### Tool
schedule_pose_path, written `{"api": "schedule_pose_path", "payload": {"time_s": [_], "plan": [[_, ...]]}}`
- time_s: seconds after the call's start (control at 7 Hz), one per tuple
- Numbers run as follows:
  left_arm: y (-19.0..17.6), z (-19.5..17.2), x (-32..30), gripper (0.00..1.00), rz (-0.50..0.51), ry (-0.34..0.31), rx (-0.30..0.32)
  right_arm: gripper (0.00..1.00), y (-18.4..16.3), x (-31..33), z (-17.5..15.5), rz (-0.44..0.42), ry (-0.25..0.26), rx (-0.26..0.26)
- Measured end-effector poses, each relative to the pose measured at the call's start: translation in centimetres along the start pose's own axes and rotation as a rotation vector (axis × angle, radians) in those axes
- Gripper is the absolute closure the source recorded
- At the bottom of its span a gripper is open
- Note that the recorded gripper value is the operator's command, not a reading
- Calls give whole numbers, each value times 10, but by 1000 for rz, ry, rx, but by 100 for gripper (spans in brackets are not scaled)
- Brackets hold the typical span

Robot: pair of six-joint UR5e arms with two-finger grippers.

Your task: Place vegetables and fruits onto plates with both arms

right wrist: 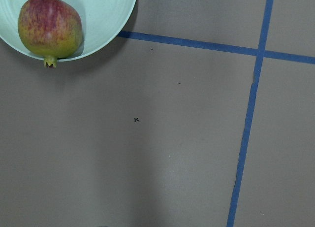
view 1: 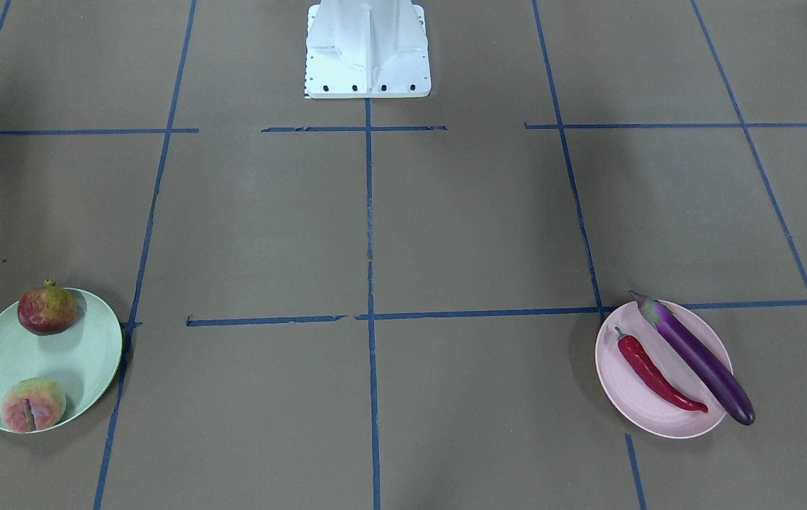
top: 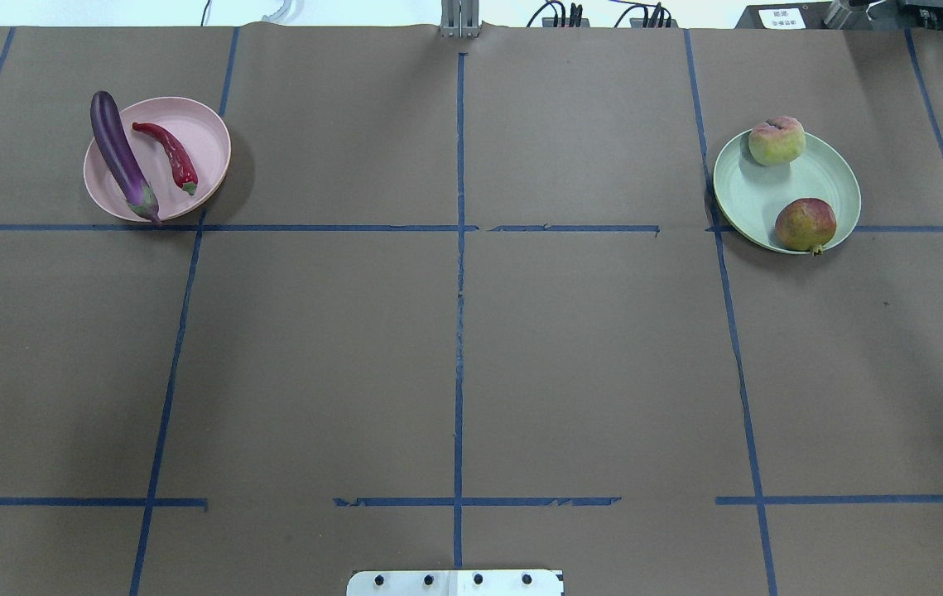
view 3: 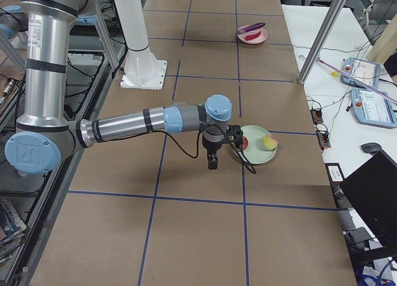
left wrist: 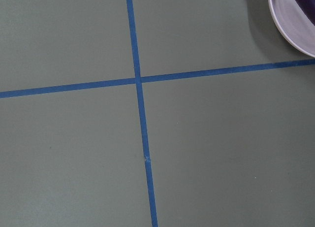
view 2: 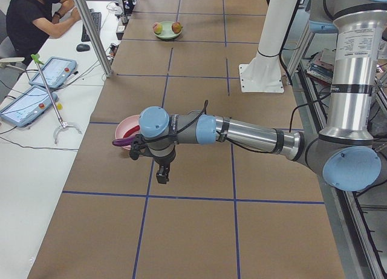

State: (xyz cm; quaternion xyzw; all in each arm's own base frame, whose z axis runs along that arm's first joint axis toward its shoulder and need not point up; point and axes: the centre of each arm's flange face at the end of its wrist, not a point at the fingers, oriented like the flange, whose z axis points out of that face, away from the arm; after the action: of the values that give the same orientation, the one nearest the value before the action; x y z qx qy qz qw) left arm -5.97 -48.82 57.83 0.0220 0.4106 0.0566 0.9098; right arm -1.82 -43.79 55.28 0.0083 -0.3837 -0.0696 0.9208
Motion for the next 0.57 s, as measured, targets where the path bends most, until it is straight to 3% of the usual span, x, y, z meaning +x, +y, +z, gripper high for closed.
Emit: {"api": "schedule_pose_path", "payload": {"time_s": [0.57], "plan": [[0,-4,5,0,7,0,6,0,1,-4,-2,-7,-12,3]]}}
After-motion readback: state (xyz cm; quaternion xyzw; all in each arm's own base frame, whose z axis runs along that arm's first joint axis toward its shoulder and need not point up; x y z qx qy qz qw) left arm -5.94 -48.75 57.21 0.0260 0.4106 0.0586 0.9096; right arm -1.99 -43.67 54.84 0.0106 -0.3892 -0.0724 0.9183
